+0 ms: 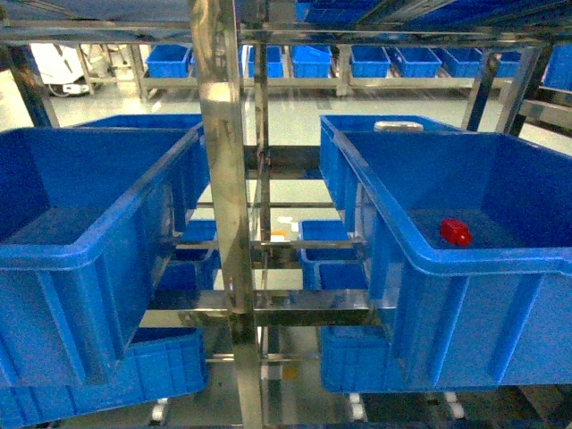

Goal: Sort and place red and yellow blocks in left bins

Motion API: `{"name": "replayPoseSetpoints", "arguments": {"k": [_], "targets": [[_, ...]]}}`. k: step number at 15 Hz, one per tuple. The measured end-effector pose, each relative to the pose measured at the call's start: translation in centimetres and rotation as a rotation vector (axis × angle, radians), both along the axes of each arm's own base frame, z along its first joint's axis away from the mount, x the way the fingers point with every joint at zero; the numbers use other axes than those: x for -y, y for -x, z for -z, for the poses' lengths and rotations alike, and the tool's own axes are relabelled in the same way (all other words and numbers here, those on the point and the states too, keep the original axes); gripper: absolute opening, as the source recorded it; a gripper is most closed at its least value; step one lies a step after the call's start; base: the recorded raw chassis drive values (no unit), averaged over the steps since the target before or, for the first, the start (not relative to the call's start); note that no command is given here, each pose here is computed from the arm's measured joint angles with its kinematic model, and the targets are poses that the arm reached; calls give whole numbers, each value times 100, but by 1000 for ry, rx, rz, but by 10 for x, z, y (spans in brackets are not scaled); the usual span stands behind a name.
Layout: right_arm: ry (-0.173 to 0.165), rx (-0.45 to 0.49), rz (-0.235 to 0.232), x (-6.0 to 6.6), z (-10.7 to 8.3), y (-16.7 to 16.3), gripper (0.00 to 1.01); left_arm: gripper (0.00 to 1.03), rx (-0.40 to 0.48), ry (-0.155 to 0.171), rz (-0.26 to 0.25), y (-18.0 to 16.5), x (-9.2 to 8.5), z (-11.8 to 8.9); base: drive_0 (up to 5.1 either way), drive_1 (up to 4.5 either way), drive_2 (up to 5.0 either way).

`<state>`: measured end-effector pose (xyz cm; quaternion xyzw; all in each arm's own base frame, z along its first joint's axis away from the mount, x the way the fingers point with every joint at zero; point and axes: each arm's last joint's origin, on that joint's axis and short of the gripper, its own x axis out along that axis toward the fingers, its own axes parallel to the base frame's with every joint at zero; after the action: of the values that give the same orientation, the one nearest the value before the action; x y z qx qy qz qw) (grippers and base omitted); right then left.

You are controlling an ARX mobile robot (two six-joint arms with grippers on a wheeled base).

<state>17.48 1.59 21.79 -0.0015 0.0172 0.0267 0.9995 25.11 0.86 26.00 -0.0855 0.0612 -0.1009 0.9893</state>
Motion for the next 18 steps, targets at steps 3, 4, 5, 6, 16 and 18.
{"name": "replayPoseSetpoints", "arguments": {"k": [3, 4, 5, 6, 16, 18], "targets": [[0, 0, 0, 0, 0, 0, 98, 98, 28, 45, 5, 1, 5, -8, 0, 0, 0], [0, 0, 0, 0, 0, 0, 98, 98, 33, 42, -7, 1, 4, -8, 0, 0, 0], [0, 0, 0, 0, 0, 0, 98, 88, 110, -14, -100, 5, 8, -6, 0, 0, 0], [-2, 10, 7, 0, 0, 0, 97, 79, 132, -66, -158, 14, 10, 1, 0, 0, 0], [-3, 27, 54, 16, 37, 42, 2, 2, 113, -156, -204, 91, 9, 69, 0, 0, 0], [-3, 30, 54, 16, 40, 47, 2, 2, 115, -156, -204, 100, 9, 75, 0, 0, 0]]}}
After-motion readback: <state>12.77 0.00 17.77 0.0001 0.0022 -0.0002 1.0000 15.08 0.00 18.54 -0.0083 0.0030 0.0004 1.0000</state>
